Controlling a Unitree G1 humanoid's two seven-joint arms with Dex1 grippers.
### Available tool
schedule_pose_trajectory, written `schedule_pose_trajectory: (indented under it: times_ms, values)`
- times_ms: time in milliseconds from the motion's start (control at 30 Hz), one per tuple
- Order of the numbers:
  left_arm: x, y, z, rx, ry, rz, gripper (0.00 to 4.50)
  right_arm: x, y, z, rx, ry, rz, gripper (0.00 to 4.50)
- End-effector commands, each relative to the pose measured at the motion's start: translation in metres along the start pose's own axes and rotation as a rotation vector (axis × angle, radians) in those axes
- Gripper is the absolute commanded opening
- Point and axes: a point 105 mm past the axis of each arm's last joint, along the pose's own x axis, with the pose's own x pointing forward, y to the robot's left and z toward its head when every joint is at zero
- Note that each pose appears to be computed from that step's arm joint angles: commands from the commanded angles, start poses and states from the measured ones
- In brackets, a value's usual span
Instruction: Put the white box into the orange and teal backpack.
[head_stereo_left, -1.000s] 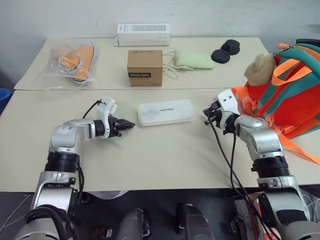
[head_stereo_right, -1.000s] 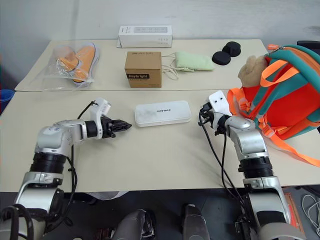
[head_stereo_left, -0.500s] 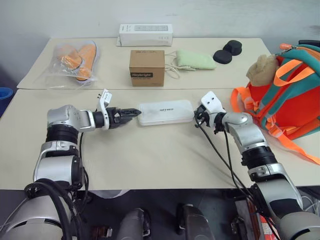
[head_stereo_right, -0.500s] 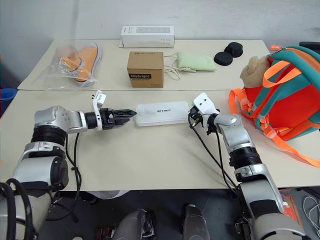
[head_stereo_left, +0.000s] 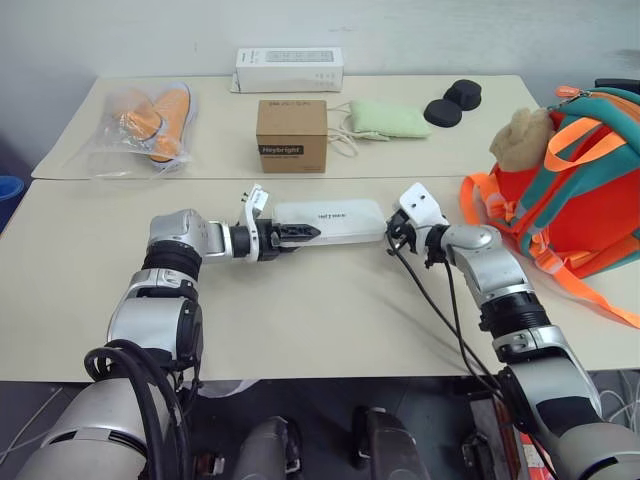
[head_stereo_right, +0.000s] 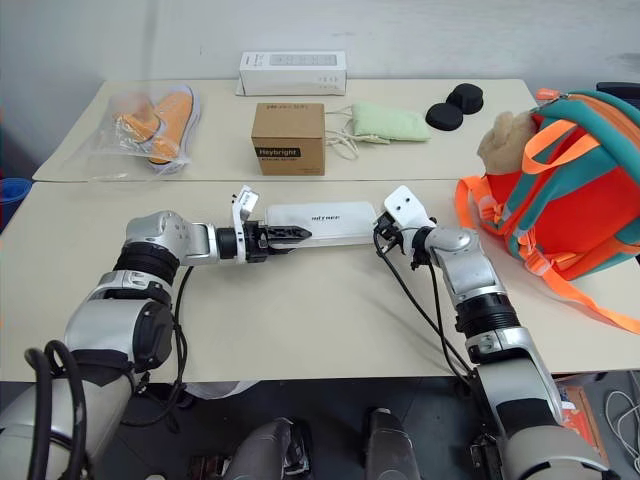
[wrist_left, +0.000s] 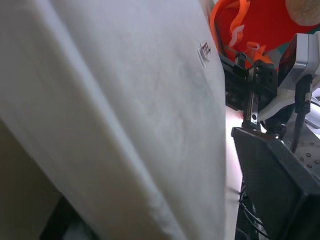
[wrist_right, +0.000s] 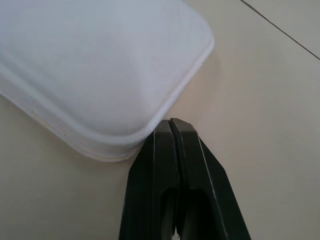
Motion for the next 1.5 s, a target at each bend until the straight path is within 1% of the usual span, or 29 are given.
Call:
schedule_pose_trajectory:
  times_ms: [33,100,133,367,433,500,600,633,700,767,833,900,967,1000,1033,1100,1200,1367,1500]
  values:
    - [-0.007,-0.015,0.018,0.047,-0.039,-0.031,2.24,-0.007,-0.003,0.002,-0.007,-0.03,-0.02,0.0]
    - [-0.01,-0.014,0.02,0.048,-0.049,-0.026,1.68,-0.009,-0.003,0.0,0.002,-0.029,-0.022,0.0]
    - [-0.011,-0.014,0.021,0.05,-0.052,-0.027,1.51,-0.01,-0.003,-0.002,0.004,-0.028,-0.023,0.0]
    - [-0.021,-0.023,0.029,0.068,-0.099,-0.099,1.5,-0.023,-0.004,-0.003,0.028,-0.05,-0.053,0.0]
    - [-0.026,-0.035,0.033,0.091,-0.116,-0.16,1.5,-0.037,-0.006,-0.001,0.062,-0.07,-0.063,0.0]
    - [-0.035,-0.048,0.037,0.13,-0.134,-0.221,1.5,-0.057,-0.006,0.006,0.136,-0.108,-0.066,0.0]
    - [-0.049,-0.075,0.038,0.24,-0.151,-0.291,1.5,-0.104,0.002,0.01,0.249,-0.125,-0.028,0.57]
    - [-0.053,-0.083,0.039,0.263,-0.166,-0.306,1.5,-0.119,0.005,0.009,0.26,-0.113,-0.019,0.93]
    - [-0.062,-0.096,0.039,0.307,-0.196,-0.32,1.5,-0.151,0.003,0.001,0.273,-0.065,-0.053,1.61]
    - [-0.068,-0.107,0.039,0.351,-0.222,-0.317,1.5,-0.188,-0.01,-0.01,0.286,-0.003,-0.155,2.23]
    - [-0.071,-0.111,0.038,0.366,-0.239,-0.311,1.5,-0.207,-0.017,-0.015,0.295,0.029,-0.214,2.95]
    - [-0.071,-0.113,0.037,0.409,-0.253,-0.27,1.5,-0.23,-0.036,-0.018,0.36,0.009,-0.334,3.61]
    - [-0.072,-0.114,0.035,0.45,-0.263,-0.24,1.5,-0.243,-0.053,-0.022,0.414,-0.021,-0.446,4.31]
    - [-0.073,-0.116,0.033,0.469,-0.264,-0.236,1.5,-0.244,-0.06,-0.025,0.427,-0.027,-0.486,4.48]
    - [-0.075,-0.117,0.031,0.483,-0.261,-0.235,1.5,-0.244,-0.066,-0.027,0.446,-0.037,-0.527,4.48]
    - [-0.078,-0.122,0.026,0.519,-0.256,-0.235,1.5,-0.236,-0.073,-0.025,0.489,-0.083,-0.57,4.48]
    - [-0.083,-0.133,0.027,0.567,-0.276,-0.237,1.5,-0.213,-0.08,-0.017,0.564,-0.159,-0.569,4.48]
    - [-0.085,-0.146,0.032,0.619,-0.306,-0.24,1.5,-0.174,-0.099,-0.007,0.698,-0.303,-0.568,4.48]
    - [-0.087,-0.148,0.036,0.633,-0.328,-0.224,1.5,-0.148,-0.113,-0.003,0.704,-0.351,-0.59,4.48]
